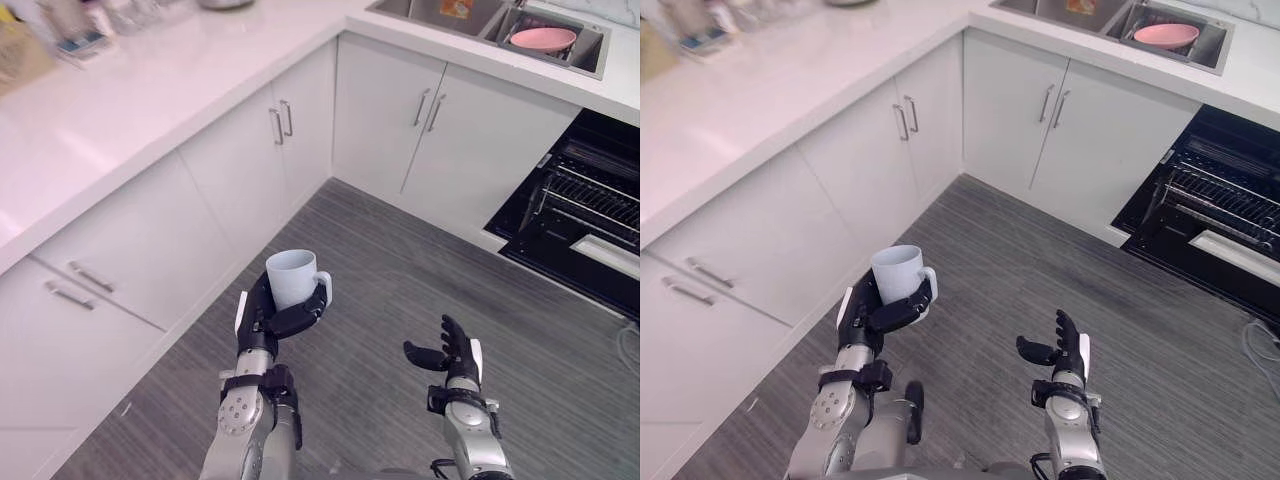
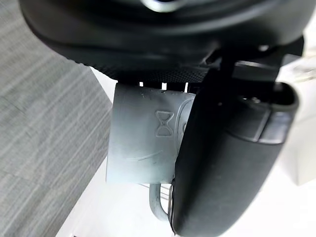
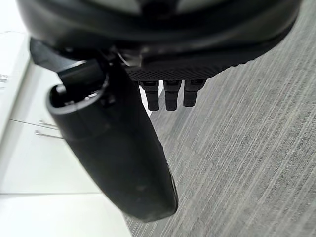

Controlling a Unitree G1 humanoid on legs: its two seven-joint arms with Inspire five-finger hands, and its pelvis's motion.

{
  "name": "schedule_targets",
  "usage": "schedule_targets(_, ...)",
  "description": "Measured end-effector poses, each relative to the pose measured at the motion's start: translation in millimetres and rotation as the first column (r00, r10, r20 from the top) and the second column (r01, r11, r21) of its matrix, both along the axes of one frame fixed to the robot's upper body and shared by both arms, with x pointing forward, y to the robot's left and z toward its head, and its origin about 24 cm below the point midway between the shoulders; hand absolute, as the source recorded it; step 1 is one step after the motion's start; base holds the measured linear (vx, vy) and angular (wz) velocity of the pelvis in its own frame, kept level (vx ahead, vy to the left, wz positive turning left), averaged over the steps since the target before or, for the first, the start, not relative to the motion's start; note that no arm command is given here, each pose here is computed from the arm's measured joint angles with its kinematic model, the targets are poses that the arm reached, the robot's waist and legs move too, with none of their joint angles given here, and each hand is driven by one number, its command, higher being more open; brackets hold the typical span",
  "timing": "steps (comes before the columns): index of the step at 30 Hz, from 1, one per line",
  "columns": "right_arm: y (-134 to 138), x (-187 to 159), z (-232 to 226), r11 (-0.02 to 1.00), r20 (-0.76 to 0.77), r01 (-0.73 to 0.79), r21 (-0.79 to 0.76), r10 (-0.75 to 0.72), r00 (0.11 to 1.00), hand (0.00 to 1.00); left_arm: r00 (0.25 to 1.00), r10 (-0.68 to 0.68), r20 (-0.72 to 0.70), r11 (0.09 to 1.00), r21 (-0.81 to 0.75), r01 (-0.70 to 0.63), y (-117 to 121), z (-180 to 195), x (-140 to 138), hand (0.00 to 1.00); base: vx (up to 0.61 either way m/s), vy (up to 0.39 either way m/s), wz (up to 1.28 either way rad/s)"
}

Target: Walk over to the sink, pick up the cup, carry it to the dishwasher, place the cup inside the dishwasher, then close the dishwasher door

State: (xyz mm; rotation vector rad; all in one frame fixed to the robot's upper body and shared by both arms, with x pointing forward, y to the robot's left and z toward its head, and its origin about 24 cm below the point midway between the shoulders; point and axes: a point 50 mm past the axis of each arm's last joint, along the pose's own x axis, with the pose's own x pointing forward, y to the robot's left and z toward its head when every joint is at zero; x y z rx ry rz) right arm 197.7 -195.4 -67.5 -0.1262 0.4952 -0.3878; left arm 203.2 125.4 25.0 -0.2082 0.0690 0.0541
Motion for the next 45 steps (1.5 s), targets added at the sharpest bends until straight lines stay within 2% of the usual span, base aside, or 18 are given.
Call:
schedule_targets(4, 23.5, 12.5, 16.0, 0.998, 0.089, -0.049, 0.044, 0.045, 0.995, 0.90, 1.000, 0.023, -0.015, 0.998, 0.051, -0.023, 9.2, -1.5, -2.3, 0.30, 0.35, 0.231, -0.79)
schedule_targets(8, 42.0, 27.6, 39.4, 0.992, 0.213, -0.112, 0.061, 0.097, 0.972, 0.90, 0.999, 0.030, 0.042, 0.998, 0.060, -0.033, 10.1, 9.6, -0.7, 0.30, 0.34, 0.087, -0.52)
schedule_targets(12, 30.5, 29.2, 40.9, 0.994, 0.212, -0.109, 0.017, 0.103, 0.972, 0.90, 0.999, 0.034, 0.005, 0.995, 0.089, -0.035, 11.4, -0.3, 0.6, 0.30, 0.56, 0.041, -0.07)
schedule_targets(16, 18.6, 24.6, 42.3, 0.997, 0.206, -0.081, -0.009, 0.081, 0.975, 0.90, 0.996, 0.059, -0.067, 0.997, 0.050, -0.056, 5.1, -15.7, 1.5, 0.30, 0.56, -0.042, 0.01)
schedule_targets(18, 21.1, 17.4, 52.9, 0.997, 0.253, -0.078, -0.007, 0.077, 0.964, 0.90, 0.994, 0.072, -0.083, 0.997, 0.030, -0.069, 3.5, -18.1, -4.1, 0.30, 0.58, -0.063, -0.31)
schedule_targets(22, 28.9, 25.7, 98.0, 0.997, 0.480, -0.077, -0.006, 0.071, 0.874, 0.90, 0.996, 0.074, -0.056, 0.997, 0.020, -0.073, 4.1, -12.9, -7.6, 0.30, 0.45, 0.073, -0.76)
schedule_targets(28, 27.6, 28.8, 91.5, 0.994, 0.460, -0.104, 0.023, 0.081, 0.884, 0.90, 0.994, 0.096, -0.057, 0.995, 0.027, -0.095, 9.4, -13.2, -7.3, 0.30, 0.34, 0.295, -0.74)
schedule_targets(31, 39.4, 25.8, 79.1, 0.986, 0.414, -0.135, 0.097, 0.083, 0.906, 0.90, 0.992, 0.123, -0.042, 0.990, 0.079, -0.119, 22.9, -10.6, -6.1, 0.30, 0.35, 0.362, -0.67)
schedule_targets(38, 80.3, 30.1, 109.6, 0.934, 0.544, -0.330, 0.134, 0.209, 0.813, 0.90, 0.990, 0.136, 0.025, 0.988, 0.072, -0.138, 22.9, 6.1, -6.3, 0.30, 0.24, 0.201, -0.97)
schedule_targets(42, 90.5, 38.7, 115.8, 0.911, 0.571, -0.395, 0.117, 0.264, 0.778, 0.90, 0.983, 0.177, 0.057, 0.979, 0.093, -0.181, 32.0, 8.6, -6.5, 0.30, 0.19, -0.025, -1.00)
schedule_targets(44, 93.1, 45.4, 117.4, 0.905, 0.578, -0.411, 0.109, 0.279, 0.767, 0.90, 0.976, 0.213, 0.035, 0.970, 0.115, -0.216, 42.5, 2.6, -6.7, 0.30, 0.19, -0.071, -0.83)
schedule_targets(45, 87.1, 47.5, 113.8, 0.907, 0.563, -0.410, 0.092, 0.292, 0.773, 0.90, 0.975, 0.224, -0.016, 0.969, 0.111, -0.221, 40.5, -9.0, -4.2, 0.30, 0.20, -0.044, -0.50)
